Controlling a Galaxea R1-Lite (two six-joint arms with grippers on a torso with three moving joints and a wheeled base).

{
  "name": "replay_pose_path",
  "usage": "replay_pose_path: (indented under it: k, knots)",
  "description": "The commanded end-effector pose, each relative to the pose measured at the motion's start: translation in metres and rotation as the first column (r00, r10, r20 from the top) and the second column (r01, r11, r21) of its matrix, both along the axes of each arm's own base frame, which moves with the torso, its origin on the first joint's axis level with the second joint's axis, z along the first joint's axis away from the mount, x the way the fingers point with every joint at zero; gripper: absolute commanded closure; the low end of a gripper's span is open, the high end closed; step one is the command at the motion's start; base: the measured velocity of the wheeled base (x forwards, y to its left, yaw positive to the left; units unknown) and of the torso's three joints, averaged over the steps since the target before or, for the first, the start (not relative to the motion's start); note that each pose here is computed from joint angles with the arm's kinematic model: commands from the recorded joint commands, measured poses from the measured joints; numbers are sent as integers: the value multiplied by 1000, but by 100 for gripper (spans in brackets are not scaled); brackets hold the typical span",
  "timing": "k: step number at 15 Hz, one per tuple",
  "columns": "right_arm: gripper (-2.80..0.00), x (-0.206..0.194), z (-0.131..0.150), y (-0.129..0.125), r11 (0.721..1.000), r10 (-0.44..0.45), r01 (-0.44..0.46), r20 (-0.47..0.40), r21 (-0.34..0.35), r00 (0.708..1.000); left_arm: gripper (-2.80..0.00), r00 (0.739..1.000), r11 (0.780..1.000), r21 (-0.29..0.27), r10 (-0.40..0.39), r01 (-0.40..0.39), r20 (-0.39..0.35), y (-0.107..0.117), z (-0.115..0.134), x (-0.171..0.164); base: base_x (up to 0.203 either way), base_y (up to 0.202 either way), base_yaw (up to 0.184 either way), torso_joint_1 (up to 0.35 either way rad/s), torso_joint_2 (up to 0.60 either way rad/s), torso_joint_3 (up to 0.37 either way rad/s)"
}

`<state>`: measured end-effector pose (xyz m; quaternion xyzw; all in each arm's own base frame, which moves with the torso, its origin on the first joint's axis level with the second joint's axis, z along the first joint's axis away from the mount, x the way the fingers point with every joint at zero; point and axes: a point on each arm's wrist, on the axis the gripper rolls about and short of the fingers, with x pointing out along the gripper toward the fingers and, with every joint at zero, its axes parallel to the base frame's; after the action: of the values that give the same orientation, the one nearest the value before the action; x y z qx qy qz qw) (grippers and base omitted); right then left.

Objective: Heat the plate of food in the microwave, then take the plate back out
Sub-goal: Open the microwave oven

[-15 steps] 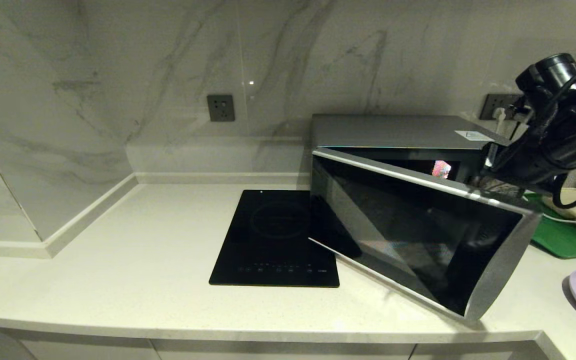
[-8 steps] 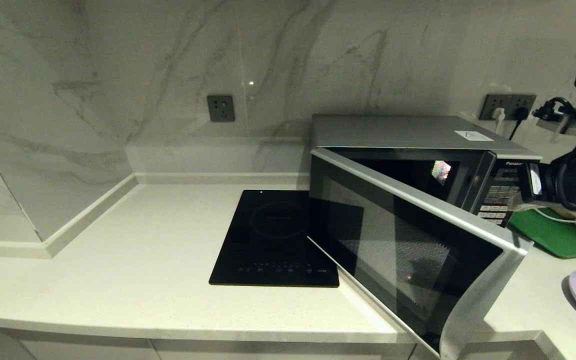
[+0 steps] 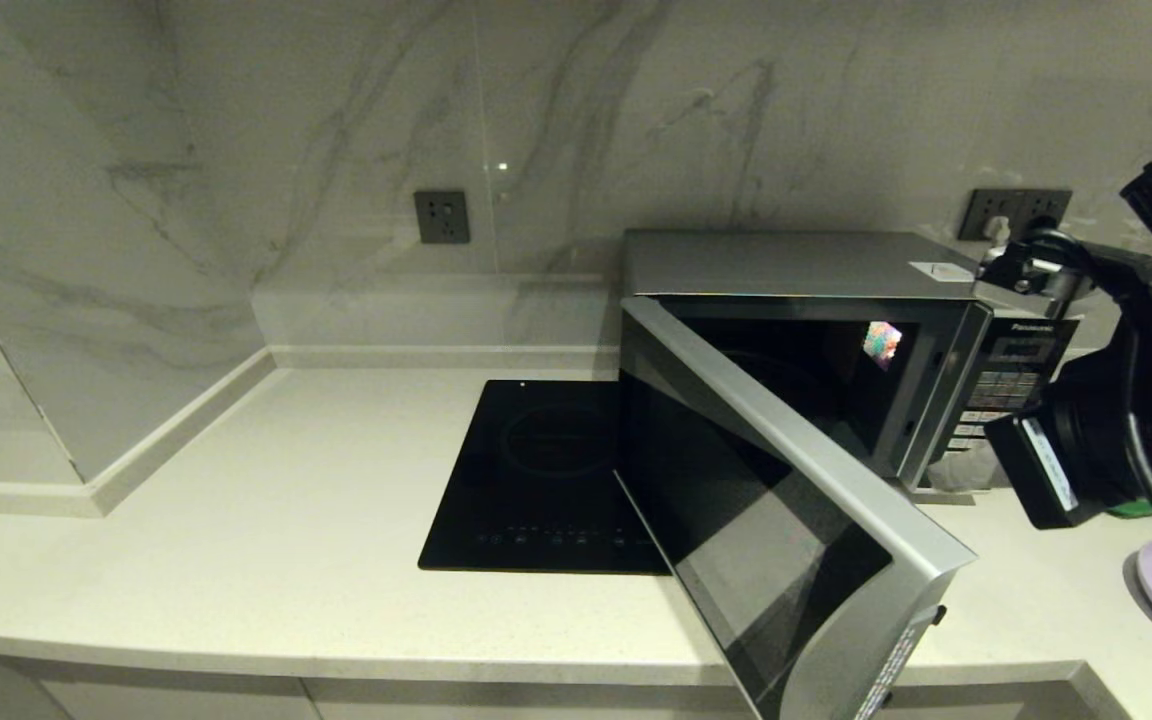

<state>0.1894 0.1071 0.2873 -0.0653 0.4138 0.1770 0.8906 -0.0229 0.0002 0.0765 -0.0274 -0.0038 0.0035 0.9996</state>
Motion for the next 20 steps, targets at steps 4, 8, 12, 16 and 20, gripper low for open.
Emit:
replay_pose_path:
  k: [4,8,12,16,20]
  knots:
    - [0,-30,-3,35,976,217,-217,-15,1,976,0,1000,1000,-1,0,0,0,0,0,0,0,0,0,0,0,0]
    - [0,-49,-10,60,934,355,-356,-36,-13,934,0,1000,1000,-1,2,-2,0,0,0,0,0,0,0,0,0,0]
    - [0,-49,-15,82,911,413,-413,-17,-7,910,0,1000,1000,-1,0,0,0,0,0,0,0,0,0,0,0,0]
    - [0,-34,-24,103,903,430,-431,32,1,902,0,1000,1000,-1,0,0,0,0,0,0,0,0,0,0,0,0]
    - [0,-33,-27,105,901,434,-434,31,6,901,0,1000,1000,-1,0,0,0,0,0,0,0,0,0,0,0,0]
